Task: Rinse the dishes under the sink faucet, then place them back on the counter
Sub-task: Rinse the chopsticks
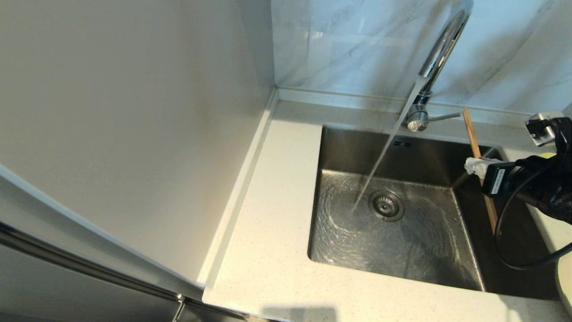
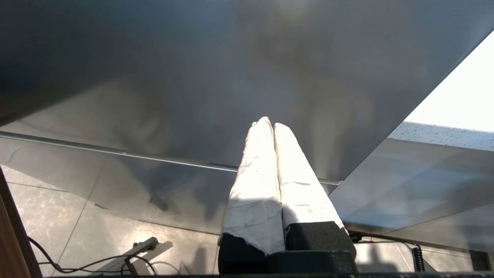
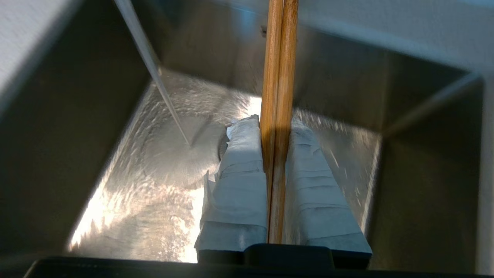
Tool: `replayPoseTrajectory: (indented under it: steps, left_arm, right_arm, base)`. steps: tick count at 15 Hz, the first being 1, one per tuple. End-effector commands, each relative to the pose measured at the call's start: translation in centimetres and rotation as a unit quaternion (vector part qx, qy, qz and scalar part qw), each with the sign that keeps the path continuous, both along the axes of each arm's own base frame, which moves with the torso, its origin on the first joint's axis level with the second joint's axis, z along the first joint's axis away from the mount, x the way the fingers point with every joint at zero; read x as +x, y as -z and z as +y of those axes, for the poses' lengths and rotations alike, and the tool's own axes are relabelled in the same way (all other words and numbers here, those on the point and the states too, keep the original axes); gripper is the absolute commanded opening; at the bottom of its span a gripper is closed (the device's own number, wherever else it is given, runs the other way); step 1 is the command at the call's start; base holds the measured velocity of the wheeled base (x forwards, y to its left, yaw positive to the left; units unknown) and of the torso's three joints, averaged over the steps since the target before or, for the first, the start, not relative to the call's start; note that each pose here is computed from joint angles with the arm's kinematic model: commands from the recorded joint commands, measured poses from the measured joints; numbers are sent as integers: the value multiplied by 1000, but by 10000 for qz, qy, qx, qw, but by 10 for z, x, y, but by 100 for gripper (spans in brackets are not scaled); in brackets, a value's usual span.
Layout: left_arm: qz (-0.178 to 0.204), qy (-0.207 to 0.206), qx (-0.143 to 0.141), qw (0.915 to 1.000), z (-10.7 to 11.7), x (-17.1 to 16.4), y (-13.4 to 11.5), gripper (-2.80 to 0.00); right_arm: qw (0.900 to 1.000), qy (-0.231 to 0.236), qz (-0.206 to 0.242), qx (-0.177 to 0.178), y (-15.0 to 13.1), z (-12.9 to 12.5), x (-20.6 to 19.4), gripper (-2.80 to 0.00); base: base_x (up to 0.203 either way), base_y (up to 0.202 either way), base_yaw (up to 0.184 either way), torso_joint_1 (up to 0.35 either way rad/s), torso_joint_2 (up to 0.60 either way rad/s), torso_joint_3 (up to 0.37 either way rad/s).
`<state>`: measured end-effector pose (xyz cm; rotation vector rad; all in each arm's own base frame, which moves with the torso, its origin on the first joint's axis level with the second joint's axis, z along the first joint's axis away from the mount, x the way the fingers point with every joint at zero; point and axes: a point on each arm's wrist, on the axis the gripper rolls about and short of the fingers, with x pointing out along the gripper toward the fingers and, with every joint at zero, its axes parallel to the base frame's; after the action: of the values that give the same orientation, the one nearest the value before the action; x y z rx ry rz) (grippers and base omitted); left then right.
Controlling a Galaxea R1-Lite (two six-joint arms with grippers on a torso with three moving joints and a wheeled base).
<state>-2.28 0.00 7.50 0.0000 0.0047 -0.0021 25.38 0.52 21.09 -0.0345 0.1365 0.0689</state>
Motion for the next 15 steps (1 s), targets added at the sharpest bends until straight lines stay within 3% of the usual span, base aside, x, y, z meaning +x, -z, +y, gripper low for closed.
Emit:
replayPoseTrajectory:
  steps: [1, 9, 15]
  left_arm:
    - [0, -3, 0, 10000, 0, 0, 0, -280]
    - [0, -3, 0, 10000, 0, 0, 0, -280]
    - [0, -3, 0, 10000, 0, 0, 0, -280]
  right_arm:
    - [9999, -160, -11, -10, 9, 17, 6, -280]
    - [9989, -170, -445, -5, 36, 78, 15, -280]
    - [9986, -236, -483, -12, 39, 99, 15, -280]
  base:
    - [0, 0, 0, 0, 0, 0]
    - [0, 0, 0, 0, 0, 0]
    - [0, 0, 0, 0, 0, 0]
